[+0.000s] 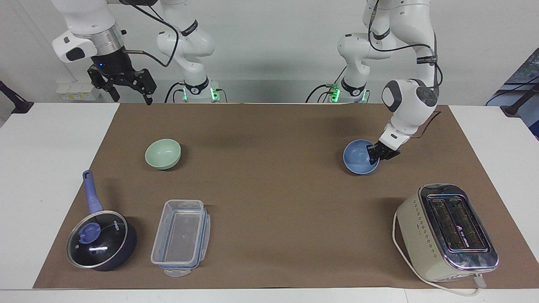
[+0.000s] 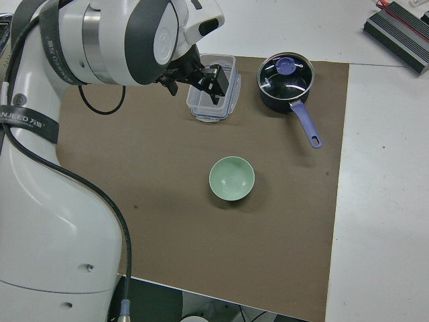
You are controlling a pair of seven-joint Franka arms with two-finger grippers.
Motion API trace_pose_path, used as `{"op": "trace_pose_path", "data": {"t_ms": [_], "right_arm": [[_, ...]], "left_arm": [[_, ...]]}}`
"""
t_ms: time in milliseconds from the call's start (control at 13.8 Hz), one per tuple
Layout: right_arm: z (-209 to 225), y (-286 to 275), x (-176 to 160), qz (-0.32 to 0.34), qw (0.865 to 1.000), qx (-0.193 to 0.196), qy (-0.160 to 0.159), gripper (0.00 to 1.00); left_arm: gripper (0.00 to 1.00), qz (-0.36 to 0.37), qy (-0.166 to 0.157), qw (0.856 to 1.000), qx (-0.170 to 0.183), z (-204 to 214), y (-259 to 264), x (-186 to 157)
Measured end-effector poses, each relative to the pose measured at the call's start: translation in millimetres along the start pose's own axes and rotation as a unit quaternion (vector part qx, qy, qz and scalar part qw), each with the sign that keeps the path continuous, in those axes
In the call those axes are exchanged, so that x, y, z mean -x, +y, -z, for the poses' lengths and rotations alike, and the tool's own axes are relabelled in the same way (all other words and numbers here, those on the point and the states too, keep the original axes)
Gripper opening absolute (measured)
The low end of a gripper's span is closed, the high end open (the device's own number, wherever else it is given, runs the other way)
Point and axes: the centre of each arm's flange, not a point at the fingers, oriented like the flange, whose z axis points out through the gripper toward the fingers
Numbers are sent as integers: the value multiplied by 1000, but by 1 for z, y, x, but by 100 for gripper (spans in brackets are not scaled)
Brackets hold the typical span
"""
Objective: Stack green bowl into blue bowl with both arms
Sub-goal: 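Slide the blue bowl toward the table centre with the left gripper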
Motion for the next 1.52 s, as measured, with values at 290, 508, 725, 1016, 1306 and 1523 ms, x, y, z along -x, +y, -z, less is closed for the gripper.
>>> {"op": "trace_pose_path", "data": {"t_ms": [290,508,725,1016,1306,1523], "right_arm": [[-2,3,2,-2,1000,2,-12,100],[-2,2,2,-2,1000,2,-12,100],[-2,2,3,-1,1000,1,-11,100],[-1,3,1,-2,1000,1,-6,100],[0,5,1,-4,1000,1,-4,100],[-1,10,0,-9,1000,1,-4,100]], "left_arm": [[11,19,0,1000,18,46,22,-13],[11,-1,6,999,38,46,93,-6],[11,-28,24,998,46,30,176,16],[11,-33,41,997,53,-15,257,59],[29,-39,59,996,59,-44,290,79],[64,-15,59,996,59,-27,274,53]]}}
